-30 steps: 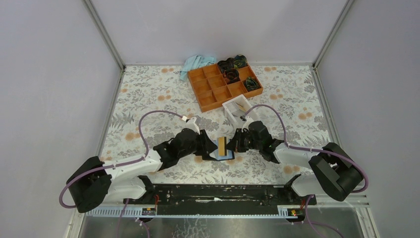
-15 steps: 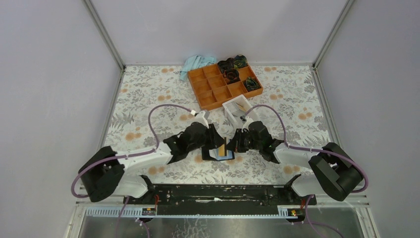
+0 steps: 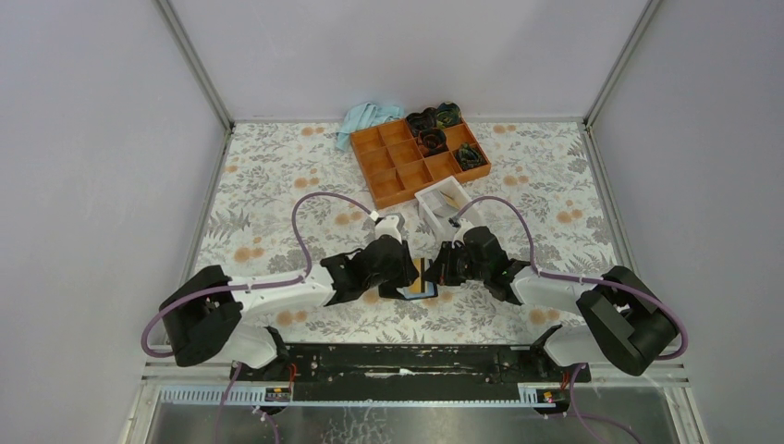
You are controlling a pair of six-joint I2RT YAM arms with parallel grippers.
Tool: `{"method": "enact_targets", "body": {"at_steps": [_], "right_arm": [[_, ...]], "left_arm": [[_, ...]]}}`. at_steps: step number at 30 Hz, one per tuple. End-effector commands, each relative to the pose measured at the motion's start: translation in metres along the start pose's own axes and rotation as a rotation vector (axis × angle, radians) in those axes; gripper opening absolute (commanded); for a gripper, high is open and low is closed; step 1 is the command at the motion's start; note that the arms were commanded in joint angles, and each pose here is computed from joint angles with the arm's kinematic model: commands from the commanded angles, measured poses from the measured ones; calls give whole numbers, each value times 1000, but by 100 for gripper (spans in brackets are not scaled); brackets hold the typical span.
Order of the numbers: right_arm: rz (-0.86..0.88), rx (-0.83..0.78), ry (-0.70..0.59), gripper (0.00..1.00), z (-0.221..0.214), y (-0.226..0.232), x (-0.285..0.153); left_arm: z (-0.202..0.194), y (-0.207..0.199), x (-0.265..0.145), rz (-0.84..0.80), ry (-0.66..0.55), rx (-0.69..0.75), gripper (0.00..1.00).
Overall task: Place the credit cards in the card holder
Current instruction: Pick up the credit card from the storage box.
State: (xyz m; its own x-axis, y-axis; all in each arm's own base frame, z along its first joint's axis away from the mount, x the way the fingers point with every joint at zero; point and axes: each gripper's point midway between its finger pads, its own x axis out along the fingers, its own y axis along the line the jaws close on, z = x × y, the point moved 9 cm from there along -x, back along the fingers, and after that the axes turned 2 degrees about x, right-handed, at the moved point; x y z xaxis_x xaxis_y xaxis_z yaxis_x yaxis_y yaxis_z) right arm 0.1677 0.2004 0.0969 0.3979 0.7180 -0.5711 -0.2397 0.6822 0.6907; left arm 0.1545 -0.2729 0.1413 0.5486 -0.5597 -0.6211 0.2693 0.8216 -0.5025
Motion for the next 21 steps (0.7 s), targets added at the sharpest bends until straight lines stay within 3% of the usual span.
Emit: {"method": "enact_targets", "body": {"at_steps": [1,21], "right_arm": [[4,-35,-34,0,9,9,0],[48,-42,-19,0,10,15,-3]], "left_arm": [[-6,13,-2,120,16,59,28],[-23,43,-14,246,41,69,24]]}}
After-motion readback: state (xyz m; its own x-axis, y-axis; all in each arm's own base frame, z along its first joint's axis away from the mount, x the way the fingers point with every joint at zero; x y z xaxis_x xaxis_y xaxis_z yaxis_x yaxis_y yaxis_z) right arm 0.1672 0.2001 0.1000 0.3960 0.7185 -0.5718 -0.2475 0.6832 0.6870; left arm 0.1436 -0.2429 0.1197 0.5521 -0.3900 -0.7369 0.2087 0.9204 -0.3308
